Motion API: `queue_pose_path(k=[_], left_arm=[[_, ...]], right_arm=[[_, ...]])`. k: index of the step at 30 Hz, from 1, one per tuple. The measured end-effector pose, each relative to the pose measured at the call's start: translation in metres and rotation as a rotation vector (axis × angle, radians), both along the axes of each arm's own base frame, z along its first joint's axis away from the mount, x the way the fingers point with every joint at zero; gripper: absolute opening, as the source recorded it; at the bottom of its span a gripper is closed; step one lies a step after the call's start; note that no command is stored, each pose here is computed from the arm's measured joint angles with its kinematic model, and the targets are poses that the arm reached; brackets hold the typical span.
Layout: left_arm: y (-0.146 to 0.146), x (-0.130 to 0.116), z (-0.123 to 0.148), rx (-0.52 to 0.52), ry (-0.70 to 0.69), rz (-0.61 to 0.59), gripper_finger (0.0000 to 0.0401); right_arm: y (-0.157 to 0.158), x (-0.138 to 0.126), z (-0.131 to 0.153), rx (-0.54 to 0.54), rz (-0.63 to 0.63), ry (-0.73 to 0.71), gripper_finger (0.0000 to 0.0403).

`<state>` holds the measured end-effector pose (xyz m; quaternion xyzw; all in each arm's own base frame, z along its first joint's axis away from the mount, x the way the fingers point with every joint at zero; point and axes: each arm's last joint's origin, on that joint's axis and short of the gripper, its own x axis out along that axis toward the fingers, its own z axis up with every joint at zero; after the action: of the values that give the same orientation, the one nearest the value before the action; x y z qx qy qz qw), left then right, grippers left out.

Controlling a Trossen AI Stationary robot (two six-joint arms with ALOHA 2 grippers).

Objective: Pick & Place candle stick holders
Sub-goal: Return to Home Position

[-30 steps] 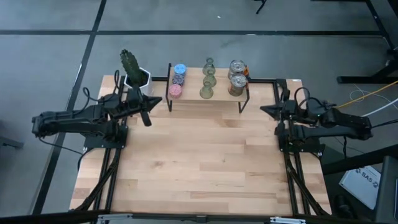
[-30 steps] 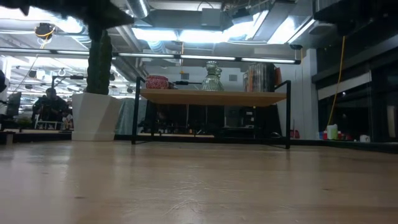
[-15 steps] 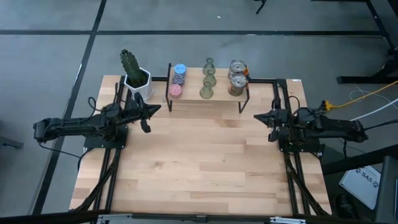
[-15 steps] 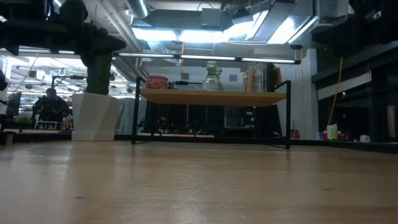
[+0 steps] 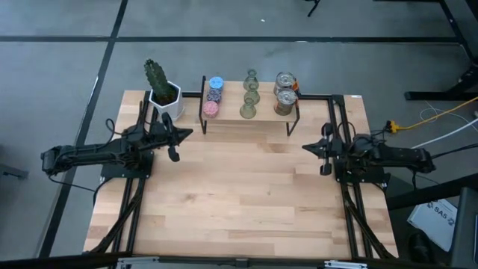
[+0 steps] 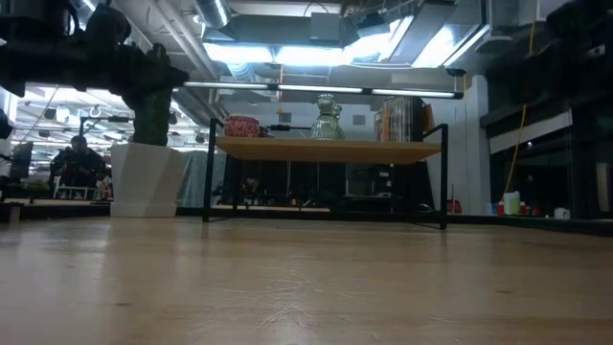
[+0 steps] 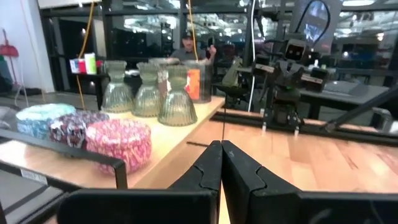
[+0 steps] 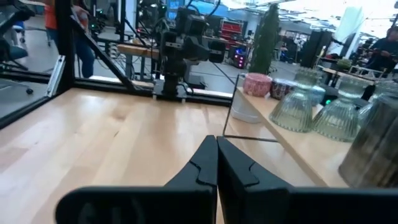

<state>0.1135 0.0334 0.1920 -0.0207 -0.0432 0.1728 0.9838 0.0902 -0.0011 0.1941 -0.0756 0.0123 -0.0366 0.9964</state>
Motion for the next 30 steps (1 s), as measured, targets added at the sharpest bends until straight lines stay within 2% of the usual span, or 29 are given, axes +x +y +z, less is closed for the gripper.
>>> queue_pose_path(k=[8, 11, 14, 25, 30], left_arm=[[0.0, 0.0, -0.003, -0.01, 0.02, 0.001, 0.0002], [0.0, -0.001, -0.018, -0.015, 0.022, 0.018, 0.0002], [0.0, -0.002, -0.019, -0.017, 0.026, 0.031, 0.0002], [-0.003, -0.004, -0.015, 0.057, 0.01, -0.072, 0.0002], [-0.004, -0.004, -0.013, 0.068, -0.008, -0.079, 0.0002]], right_arm=[[0.001, 0.002, -0.014, -0.007, 0.016, -0.001, 0.0], [0.001, 0.002, -0.015, -0.004, 0.016, 0.005, 0.0], [0.001, 0.002, -0.017, 0.001, 0.016, 0.022, 0.0], [0.001, 0.002, -0.022, 0.002, 0.034, 0.072, 0.0], [-0.002, 0.002, -0.022, -0.001, -0.075, 0.07, 0.0]])
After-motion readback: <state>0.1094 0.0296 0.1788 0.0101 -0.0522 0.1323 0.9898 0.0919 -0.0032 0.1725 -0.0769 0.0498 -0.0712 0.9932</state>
